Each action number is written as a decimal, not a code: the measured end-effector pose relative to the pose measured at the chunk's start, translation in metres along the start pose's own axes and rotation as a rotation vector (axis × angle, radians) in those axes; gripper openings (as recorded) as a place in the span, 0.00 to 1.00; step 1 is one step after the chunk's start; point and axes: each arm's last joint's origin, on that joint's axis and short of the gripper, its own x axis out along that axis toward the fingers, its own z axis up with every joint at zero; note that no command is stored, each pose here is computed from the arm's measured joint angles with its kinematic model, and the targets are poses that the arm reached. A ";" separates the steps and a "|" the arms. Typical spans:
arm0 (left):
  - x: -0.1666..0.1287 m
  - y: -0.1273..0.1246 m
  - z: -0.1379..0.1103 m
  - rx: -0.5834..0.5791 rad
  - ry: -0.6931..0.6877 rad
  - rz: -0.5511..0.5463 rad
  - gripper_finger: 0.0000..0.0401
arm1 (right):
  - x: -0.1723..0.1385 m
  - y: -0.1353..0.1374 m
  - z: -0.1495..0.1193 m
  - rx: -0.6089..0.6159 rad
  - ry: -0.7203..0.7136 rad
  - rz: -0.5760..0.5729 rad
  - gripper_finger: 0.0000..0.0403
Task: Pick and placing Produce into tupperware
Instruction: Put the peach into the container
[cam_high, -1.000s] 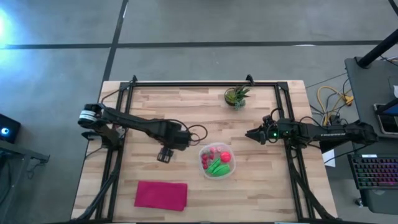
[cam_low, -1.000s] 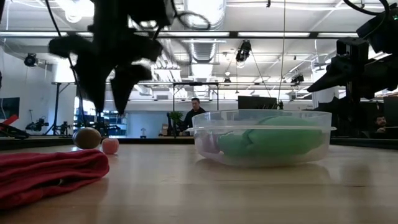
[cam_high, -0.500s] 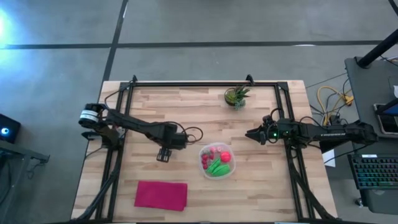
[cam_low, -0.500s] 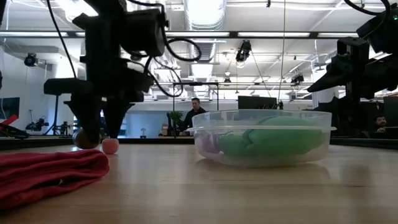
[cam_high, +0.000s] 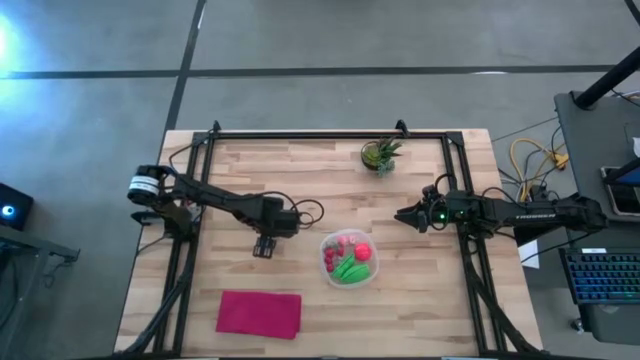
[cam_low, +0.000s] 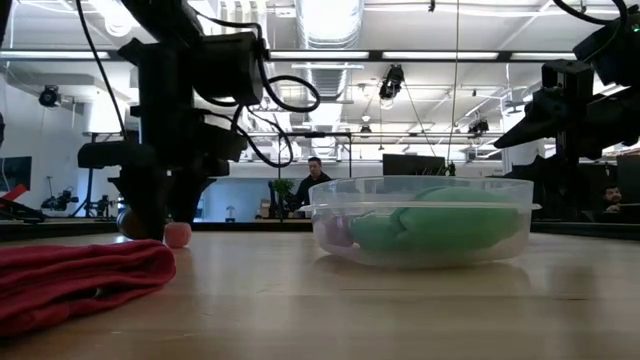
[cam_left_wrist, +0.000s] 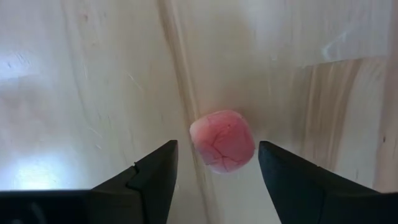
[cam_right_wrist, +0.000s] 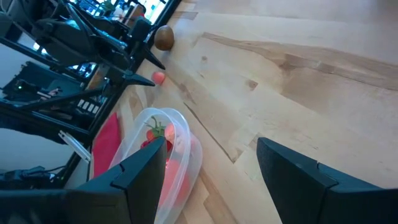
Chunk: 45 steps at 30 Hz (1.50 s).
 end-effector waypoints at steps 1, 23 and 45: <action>0.000 0.001 0.000 -0.002 -0.001 0.000 0.50 | 0.000 0.000 0.000 0.000 0.000 0.000 0.60; -0.017 0.005 0.017 -0.014 -0.100 0.010 0.23 | 0.000 0.000 0.000 0.008 0.000 0.000 0.60; -0.050 -0.007 0.131 0.039 -0.534 -0.157 0.31 | 0.000 0.000 0.000 0.027 -0.001 0.001 0.60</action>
